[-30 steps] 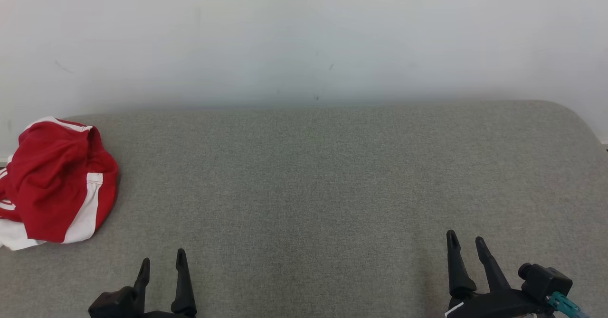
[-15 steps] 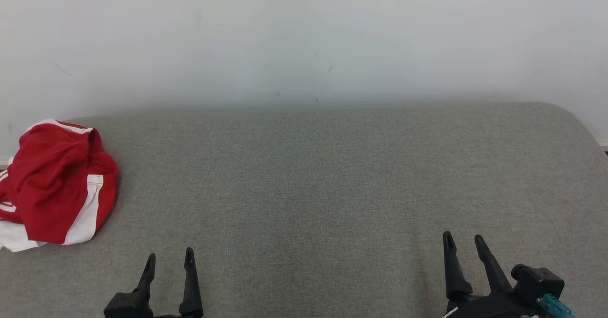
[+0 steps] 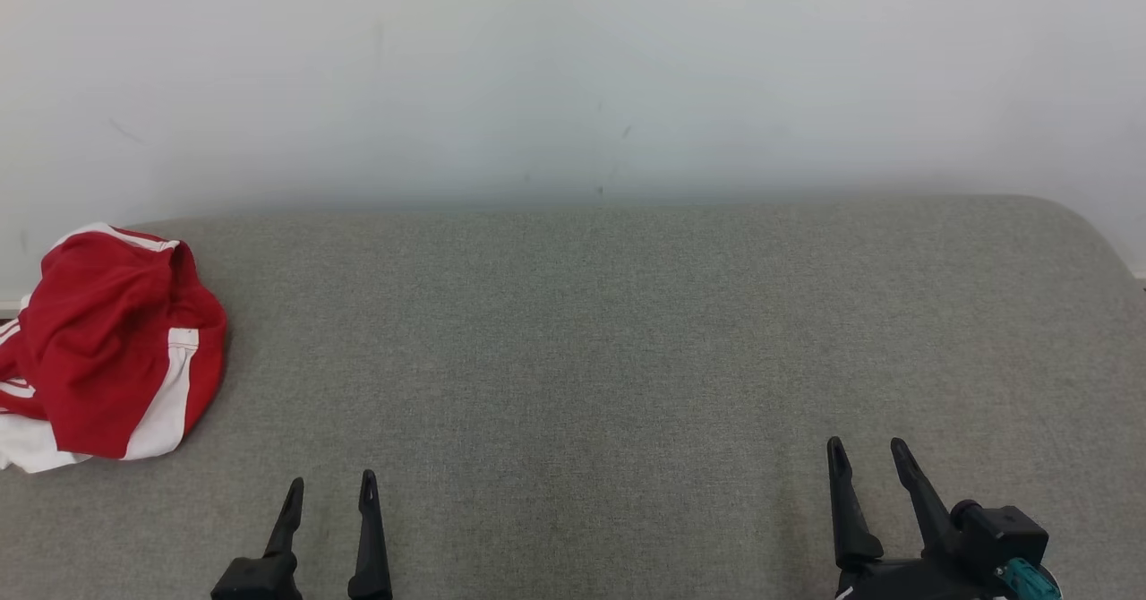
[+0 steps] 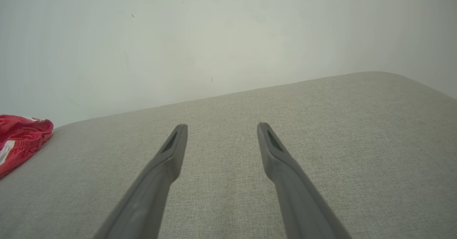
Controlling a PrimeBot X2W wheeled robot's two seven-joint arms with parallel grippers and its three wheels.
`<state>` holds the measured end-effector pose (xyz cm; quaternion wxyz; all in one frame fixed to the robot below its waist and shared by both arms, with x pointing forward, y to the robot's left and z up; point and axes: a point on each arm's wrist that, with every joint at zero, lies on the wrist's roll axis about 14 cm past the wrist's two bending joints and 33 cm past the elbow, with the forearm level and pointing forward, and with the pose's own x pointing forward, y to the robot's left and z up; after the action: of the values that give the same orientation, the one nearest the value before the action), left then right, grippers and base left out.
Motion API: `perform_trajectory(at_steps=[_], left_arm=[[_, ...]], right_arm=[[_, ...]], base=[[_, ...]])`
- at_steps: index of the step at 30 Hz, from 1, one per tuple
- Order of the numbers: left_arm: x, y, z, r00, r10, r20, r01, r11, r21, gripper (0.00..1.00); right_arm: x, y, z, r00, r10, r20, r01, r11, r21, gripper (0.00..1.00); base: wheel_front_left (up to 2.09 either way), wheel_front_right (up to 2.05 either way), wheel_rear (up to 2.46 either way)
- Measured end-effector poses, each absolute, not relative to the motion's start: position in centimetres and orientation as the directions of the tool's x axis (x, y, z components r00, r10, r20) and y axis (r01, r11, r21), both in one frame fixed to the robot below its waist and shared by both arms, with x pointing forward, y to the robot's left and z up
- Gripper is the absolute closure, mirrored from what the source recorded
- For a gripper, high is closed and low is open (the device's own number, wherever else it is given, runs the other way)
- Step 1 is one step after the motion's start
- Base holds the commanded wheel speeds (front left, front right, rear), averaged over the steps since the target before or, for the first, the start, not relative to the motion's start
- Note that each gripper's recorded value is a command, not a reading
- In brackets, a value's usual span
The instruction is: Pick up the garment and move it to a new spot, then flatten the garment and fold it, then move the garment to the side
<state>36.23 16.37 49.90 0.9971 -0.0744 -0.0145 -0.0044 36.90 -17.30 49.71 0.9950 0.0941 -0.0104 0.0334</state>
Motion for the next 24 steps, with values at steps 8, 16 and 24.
perform_trajectory(at_steps=[8, 16, 24], left_arm=[[36.11, 16.19, 49.87, 0.999, -0.014, 0.04, 0.019, 0.991, -0.131, 0.0], [36.03, 15.9, 50.15, 0.998, -0.024, 0.057, 0.029, 0.995, -0.091, 0.0], [35.96, 15.87, 50.08, 0.998, -0.024, 0.057, 0.029, 0.996, -0.086, 0.0]], right_arm=[[36.79, -16.9, 49.79, 0.996, 0.083, 0.034, -0.087, 0.987, 0.135, 0.0], [36.62, -16.6, 49.96, 0.994, 0.098, 0.045, -0.102, 0.991, 0.086, 0.0], [36.56, -16.48, 49.99, 0.994, 0.102, 0.047, -0.106, 0.991, 0.082, 0.0]], base=[[0.0, 0.0, 0.0], [0.0, 0.0, 0.0], [0.0, 0.0, 0.0]])
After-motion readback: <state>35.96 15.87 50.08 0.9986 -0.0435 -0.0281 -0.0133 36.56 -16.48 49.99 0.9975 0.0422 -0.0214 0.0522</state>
